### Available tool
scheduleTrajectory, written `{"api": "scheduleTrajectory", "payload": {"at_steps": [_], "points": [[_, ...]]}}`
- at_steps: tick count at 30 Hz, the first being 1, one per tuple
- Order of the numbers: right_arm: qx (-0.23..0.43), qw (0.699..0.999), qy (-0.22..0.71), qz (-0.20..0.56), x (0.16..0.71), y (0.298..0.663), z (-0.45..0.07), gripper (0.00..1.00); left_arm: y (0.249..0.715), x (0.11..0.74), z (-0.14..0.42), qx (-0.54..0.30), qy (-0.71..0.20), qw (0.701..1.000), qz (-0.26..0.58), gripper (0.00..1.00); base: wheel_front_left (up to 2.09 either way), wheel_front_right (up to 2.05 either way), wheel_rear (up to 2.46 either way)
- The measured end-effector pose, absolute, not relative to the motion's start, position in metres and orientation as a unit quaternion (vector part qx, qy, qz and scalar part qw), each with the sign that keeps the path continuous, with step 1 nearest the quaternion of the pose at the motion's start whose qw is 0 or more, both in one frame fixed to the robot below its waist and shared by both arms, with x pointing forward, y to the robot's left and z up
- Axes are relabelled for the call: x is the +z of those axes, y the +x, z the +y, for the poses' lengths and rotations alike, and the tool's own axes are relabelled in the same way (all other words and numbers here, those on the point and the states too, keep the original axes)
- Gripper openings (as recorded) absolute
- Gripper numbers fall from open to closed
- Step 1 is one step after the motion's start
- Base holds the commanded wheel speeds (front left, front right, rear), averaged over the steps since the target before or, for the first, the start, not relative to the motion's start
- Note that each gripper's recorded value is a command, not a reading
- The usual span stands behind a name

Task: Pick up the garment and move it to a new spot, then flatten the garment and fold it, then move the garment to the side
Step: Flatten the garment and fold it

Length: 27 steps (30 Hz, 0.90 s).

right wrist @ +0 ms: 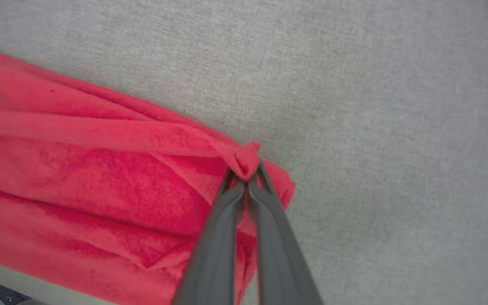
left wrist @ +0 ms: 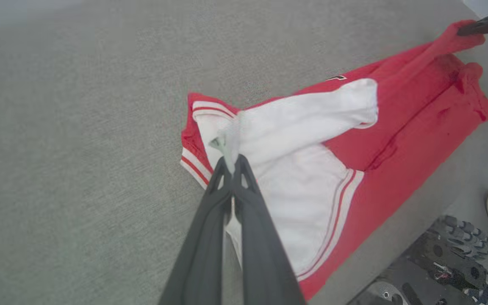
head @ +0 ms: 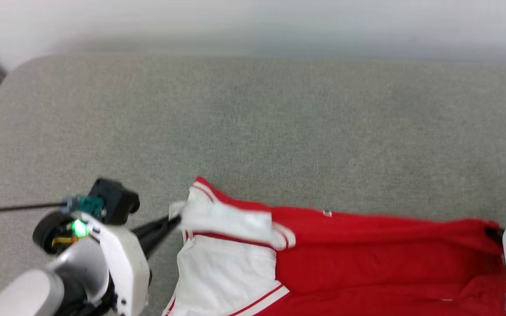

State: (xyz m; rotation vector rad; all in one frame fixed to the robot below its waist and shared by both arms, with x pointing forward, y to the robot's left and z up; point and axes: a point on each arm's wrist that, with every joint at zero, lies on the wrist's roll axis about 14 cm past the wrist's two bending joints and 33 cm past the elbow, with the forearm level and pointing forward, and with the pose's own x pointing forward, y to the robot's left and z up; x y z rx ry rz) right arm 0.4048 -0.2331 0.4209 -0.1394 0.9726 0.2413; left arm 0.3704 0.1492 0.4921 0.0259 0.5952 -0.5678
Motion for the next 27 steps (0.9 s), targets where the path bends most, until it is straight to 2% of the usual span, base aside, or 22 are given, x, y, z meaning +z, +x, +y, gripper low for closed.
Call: {"api": "scheduleTrajectory", "payload": {"at_steps": [6, 11, 16, 21, 22, 23, 24, 25, 27], "points": [[0.123, 0.867, -0.045, 0.480, 0.417, 0.355, -0.230, 0.00, 0.322, 0.474, 0.154, -0.265, -0.002, 0.906, 0.329, 0.00, 0.00, 0.00, 0.00], [0.128, 0.837, -0.053, 0.529, 0.396, 0.318, -0.232, 0.00, 0.289, 0.447, 0.153, -0.264, -0.008, 0.885, 0.382, 0.00, 0.00, 0.00, 0.00], [0.130, 0.817, -0.064, 0.558, 0.381, 0.302, -0.235, 0.00, 0.266, 0.418, 0.152, -0.268, 0.003, 0.860, 0.433, 0.00, 0.00, 0.00, 0.00], [0.138, 0.814, -0.058, 0.561, 0.370, 0.303, -0.230, 0.00, 0.260, 0.397, 0.152, -0.268, 0.008, 0.848, 0.457, 0.00, 0.00, 0.00, 0.00], [0.139, 0.815, -0.056, 0.560, 0.369, 0.304, -0.229, 0.36, 0.261, 0.394, 0.152, -0.268, 0.008, 0.847, 0.459, 0.00, 0.00, 0.00, 0.00], [0.141, 0.816, -0.055, 0.558, 0.368, 0.306, -0.228, 1.00, 0.262, 0.392, 0.152, -0.266, 0.007, 0.847, 0.459, 0.00, 0.00, 0.00, 0.00], [0.141, 0.820, -0.055, 0.553, 0.369, 0.309, -0.227, 1.00, 0.263, 0.391, 0.152, -0.265, 0.006, 0.848, 0.459, 0.00, 0.00, 0.00, 0.00], [0.141, 0.822, -0.054, 0.549, 0.369, 0.311, -0.227, 1.00, 0.261, 0.388, 0.153, -0.264, 0.005, 0.846, 0.463, 0.04, 0.00, 0.00, 0.00], [0.144, 0.825, -0.052, 0.545, 0.369, 0.313, -0.225, 1.00, 0.260, 0.385, 0.152, -0.265, 0.007, 0.845, 0.464, 1.00, 0.00, 0.00, 0.00]]}}
